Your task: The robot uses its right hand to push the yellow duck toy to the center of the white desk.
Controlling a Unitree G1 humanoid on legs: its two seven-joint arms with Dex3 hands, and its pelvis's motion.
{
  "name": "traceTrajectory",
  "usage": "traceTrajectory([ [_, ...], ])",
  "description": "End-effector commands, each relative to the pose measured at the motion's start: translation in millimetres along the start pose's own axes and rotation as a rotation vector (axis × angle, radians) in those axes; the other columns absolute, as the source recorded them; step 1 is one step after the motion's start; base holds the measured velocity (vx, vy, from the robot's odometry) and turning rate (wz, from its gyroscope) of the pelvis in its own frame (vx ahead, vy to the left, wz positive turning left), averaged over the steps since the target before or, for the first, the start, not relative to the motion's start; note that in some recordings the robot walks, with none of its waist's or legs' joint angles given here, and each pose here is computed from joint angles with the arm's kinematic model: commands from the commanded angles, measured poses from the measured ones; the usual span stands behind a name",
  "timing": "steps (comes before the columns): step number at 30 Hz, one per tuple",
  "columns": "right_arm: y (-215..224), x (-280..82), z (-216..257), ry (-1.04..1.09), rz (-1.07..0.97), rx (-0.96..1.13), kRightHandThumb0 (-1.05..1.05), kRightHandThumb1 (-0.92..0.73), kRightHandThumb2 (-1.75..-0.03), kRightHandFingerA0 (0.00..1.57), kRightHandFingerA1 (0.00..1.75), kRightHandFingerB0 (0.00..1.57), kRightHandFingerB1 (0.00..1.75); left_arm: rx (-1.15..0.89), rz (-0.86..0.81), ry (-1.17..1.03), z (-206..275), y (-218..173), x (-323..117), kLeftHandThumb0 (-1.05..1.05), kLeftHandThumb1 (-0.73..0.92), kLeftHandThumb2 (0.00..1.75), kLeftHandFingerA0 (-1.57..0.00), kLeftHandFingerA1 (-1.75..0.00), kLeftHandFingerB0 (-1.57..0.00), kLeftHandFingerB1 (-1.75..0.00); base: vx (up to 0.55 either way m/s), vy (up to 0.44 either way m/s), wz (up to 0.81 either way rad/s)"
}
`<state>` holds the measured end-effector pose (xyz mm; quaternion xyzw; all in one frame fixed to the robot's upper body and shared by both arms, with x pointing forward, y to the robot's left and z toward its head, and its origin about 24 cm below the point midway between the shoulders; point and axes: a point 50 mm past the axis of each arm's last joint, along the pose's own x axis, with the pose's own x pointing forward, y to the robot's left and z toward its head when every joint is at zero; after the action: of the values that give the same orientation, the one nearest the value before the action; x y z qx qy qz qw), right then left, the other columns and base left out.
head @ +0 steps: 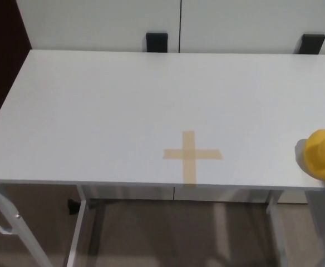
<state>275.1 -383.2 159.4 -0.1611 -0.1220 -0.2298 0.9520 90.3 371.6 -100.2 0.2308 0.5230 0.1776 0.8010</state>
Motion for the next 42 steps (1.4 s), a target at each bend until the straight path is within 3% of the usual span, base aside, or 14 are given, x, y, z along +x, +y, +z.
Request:
traceTrajectory([
  [1,35.4,1.6,-13.0,0.098,0.079,0.004,-0.77,-0.8,-1.14,0.04,0.32,0.09,0.34,0.001,0.01,0.006,-4.1,3.6,-0.9,-0.13,0.66,0.71,-0.87,-0.68,-0.83,-0.57,0.0,0.0,0.0],
  [2,40.8,1.8,-14.6,0.107,0.089,0.013,-0.81,-0.92,-0.79,0.04,0.3,0.16,0.29,0.008,0.01,0.007,-3.9,3.6,-0.9,-0.13,0.66,0.72,-0.86,-0.68,-0.84,-0.57,0.0,0.0,0.0],
  [9,74.6,1.4,-27.8,0.159,0.167,0.045,-0.83,-0.92,-0.81,0.04,0.38,0.16,0.33,0.027,0.015,0.001,-2.2,2.6,-0.5,-0.17,0.69,0.65,-0.87,-0.66,-0.81,-0.55,0.0,-0.001,0.01],
  [13,89.1,-3.5,-42.0,0.225,0.203,0.048,-0.81,-0.92,-0.82,0.04,0.34,0.15,0.3,-0.025,0.04,-0.025,-0.3,2.7,-0.8,-0.1,0.65,0.73,-0.88,-0.69,-0.83,-0.61,0.0,0.0,0.0],
  [14,91.8,-5.2,-45.4,0.249,0.21,0.048,-0.85,-0.8,-1.11,0.06,0.43,0.09,0.42,-0.019,0.04,-0.028,0.1,2.5,-0.8,-0.09,0.67,0.71,-0.88,-0.68,-0.82,-0.59,0.0,0.0,0.0],
  [17,102.1,-12.4,-57.4,0.314,0.225,0.055,-0.82,-0.79,-1.18,0.03,0.37,0.08,0.39,-0.01,0.035,-0.014,-2.3,1.1,-1.0,-0.1,0.67,0.69,-0.88,-0.68,-0.83,-0.59,0.0,0.0,0.0],
  [18,106.7,-16.4,-62.9,0.34,0.23,0.054,-0.91,-0.91,-0.81,0.03,0.29,0.17,0.3,-0.019,0.034,-0.01,-2.9,0.8,-1.0,-0.14,0.67,0.67,-0.89,-0.73,-0.85,-0.59,0.0,0.0,0.0],
  [23,114.8,-29.0,-77.4,0.388,0.252,0.024,-0.89,-0.91,-0.8,0.04,0.28,0.12,0.29,0.0,0.026,-0.012,-3.2,-1.3,-1.2,-0.16,0.67,0.63,-0.87,-0.68,-0.84,-0.57,0.0,0.0,0.0],
  [26,117.4,-30.6,-79.9,0.408,0.246,0.036,-0.87,-0.92,-0.81,0.04,0.25,0.16,0.29,-0.022,0.031,-0.009,-2.2,-1.4,-0.9,-0.16,0.67,0.62,-0.89,-0.7,-0.86,-0.57,0.0,0.0,0.0],
  [28,123.1,-33.2,-80.6,0.401,0.24,0.053,-0.9,-0.92,-0.79,0.08,0.37,0.17,0.33,-0.017,0.03,-0.009,-1.9,-1.2,-0.8,-0.17,0.68,0.62,-0.88,-0.68,-0.84,-0.56,0.0,0.0,0.0],
  [32,129.1,-37.9,-82.1,0.388,0.237,0.071,-0.85,-0.92,-0.8,0.12,0.41,0.19,0.34,-0.018,0.03,-0.005,-3.1,-1.5,-1.0,-0.15,0.68,0.65,-0.87,-0.67,-0.83,-0.57,0.0,0.0,0.0],
  [42,141.3,-59.7,-99.4,0.464,0.213,0.079,-0.9,-0.91,-0.77,0.15,0.38,0.28,0.35,-0.006,0.02,-0.01,-8.3,-4.9,-2.6,-0.15,0.65,0.64,-0.86,-0.66,-0.83,-0.58,0.0,0.0,0.0],
])
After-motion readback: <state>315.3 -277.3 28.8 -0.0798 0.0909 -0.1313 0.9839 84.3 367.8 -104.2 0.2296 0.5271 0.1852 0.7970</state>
